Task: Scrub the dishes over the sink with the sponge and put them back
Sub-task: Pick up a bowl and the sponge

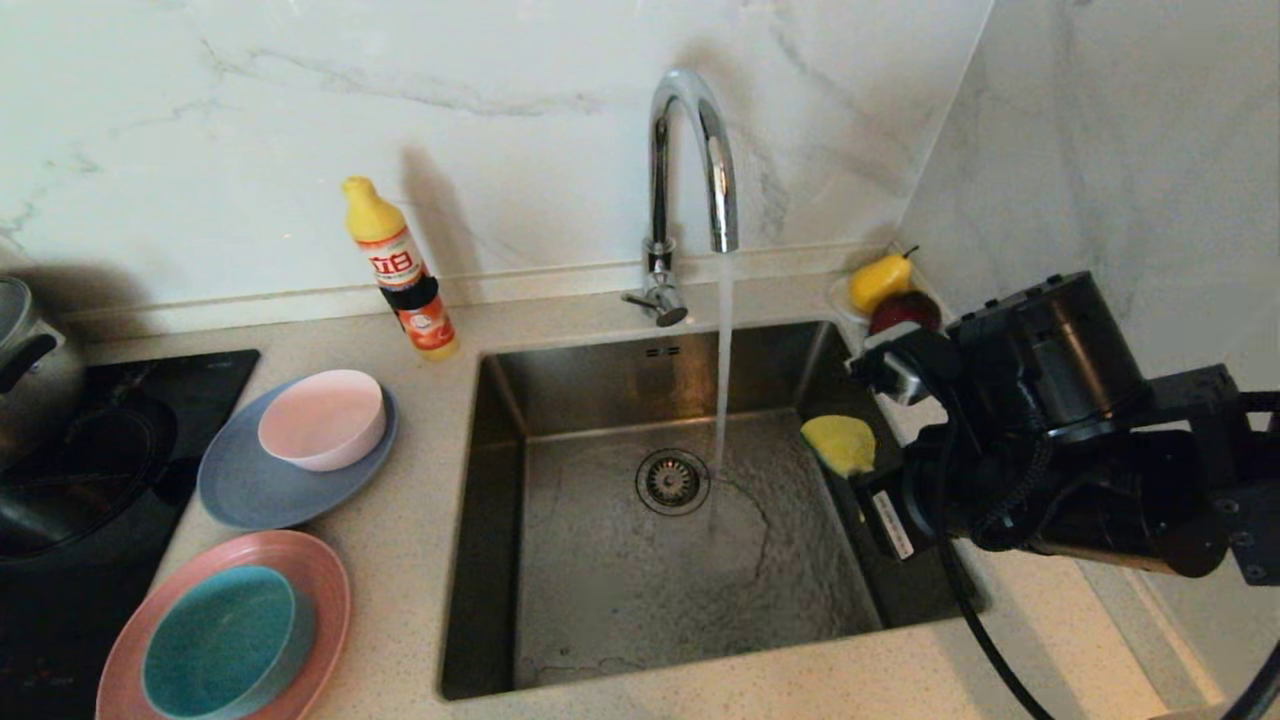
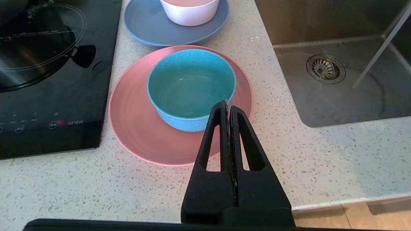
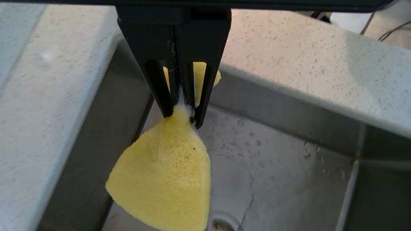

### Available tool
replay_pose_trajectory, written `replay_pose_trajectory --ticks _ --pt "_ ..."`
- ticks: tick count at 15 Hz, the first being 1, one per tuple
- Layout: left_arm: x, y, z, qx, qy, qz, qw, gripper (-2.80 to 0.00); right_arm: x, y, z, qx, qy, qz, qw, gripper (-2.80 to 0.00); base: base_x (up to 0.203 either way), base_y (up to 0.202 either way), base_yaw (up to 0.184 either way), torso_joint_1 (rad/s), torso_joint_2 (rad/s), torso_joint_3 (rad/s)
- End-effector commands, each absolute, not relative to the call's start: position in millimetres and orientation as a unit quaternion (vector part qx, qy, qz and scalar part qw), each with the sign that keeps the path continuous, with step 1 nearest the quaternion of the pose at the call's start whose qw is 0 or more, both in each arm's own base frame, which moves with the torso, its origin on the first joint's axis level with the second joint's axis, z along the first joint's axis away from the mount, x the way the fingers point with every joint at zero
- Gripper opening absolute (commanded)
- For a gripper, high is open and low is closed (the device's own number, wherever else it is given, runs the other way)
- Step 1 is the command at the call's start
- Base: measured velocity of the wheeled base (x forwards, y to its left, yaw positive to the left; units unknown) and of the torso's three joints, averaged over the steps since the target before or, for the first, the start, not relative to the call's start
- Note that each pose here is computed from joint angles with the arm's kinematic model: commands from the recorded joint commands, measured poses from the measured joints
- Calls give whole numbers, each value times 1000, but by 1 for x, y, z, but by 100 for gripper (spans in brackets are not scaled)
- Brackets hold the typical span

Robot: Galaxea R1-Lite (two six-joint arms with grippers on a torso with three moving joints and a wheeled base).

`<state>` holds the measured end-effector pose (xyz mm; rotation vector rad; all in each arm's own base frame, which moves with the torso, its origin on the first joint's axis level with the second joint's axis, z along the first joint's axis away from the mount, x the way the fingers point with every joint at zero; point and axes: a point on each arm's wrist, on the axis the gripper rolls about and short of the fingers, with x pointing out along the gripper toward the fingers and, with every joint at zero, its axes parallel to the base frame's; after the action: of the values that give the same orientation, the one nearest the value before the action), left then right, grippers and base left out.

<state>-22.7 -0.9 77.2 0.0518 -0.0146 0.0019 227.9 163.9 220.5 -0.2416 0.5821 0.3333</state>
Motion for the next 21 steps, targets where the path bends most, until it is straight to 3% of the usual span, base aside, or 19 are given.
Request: replay_pose_trajectory --ticks 1,6,15,18,21 --pt "-22 -1 73 26 0 0 1000 -280 220 166 211 -121 300 168 931 -280 0 0 0 0 0 0" --pt "-22 -1 73 27 0 2 1000 -280 214 170 232 -90 271 178 942 -280 0 0 0 0 0 0" --pt "-22 -1 74 7 2 8 1000 -280 223 166 205 -84 317 149 933 -280 0 0 0 0 0 0" --pt "-28 0 110 8 -25 21 999 -280 225 158 204 -86 324 134 932 -280 0 0 0 0 0 0" --pt "-23 1 180 7 -30 53 998 -280 225 158 209 -81 316 136 935 -280 0 0 0 0 0 0"
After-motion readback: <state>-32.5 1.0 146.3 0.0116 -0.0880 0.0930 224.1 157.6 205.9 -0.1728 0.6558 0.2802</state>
